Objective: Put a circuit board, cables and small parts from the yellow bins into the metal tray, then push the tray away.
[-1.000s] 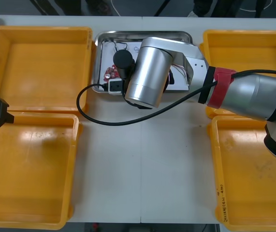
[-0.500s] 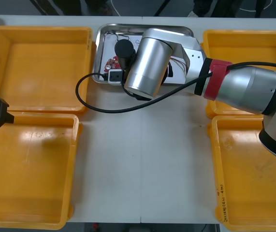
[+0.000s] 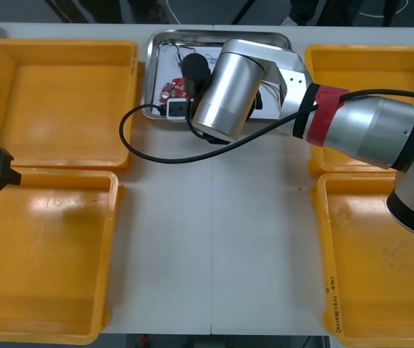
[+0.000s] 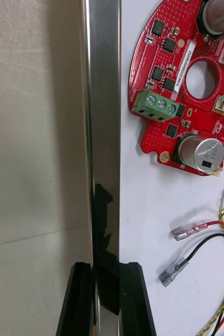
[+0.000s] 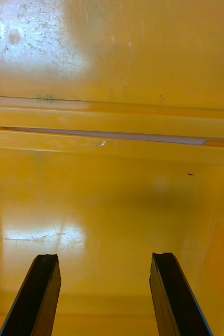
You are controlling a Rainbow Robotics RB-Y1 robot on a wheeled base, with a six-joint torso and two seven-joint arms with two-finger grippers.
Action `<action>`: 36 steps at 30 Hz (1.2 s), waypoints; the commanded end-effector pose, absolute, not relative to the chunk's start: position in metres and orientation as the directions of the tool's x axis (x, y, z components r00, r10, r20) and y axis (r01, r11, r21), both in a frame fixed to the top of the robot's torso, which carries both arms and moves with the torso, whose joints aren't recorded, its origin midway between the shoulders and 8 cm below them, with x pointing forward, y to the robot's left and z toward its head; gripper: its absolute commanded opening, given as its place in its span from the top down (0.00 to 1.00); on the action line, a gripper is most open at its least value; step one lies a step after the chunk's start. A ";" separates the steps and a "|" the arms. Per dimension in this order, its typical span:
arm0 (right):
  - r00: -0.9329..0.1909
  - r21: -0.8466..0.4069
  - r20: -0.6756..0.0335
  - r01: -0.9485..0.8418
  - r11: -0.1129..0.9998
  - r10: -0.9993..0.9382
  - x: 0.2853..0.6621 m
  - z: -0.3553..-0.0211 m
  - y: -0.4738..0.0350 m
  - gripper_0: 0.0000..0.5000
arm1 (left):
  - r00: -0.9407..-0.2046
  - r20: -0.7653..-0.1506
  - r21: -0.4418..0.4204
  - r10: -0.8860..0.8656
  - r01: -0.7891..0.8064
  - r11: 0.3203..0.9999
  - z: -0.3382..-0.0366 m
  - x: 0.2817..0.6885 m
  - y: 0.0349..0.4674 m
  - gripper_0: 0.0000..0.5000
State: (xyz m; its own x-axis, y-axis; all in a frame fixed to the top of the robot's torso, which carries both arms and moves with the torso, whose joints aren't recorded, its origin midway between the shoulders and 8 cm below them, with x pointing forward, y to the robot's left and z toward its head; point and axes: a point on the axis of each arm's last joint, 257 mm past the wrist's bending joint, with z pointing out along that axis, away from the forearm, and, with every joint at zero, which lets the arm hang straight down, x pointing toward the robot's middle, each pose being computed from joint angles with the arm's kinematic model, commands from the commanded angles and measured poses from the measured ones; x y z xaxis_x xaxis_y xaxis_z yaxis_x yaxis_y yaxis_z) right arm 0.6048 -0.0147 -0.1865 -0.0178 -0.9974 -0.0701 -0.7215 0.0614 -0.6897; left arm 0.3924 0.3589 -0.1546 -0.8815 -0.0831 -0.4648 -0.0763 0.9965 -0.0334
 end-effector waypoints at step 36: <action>-0.044 -0.582 -0.094 -0.808 0.091 -0.995 0.537 -0.139 0.005 0.00 | -0.871 -0.490 0.027 -0.036 -0.056 0.998 -0.140 0.388 0.374 0.00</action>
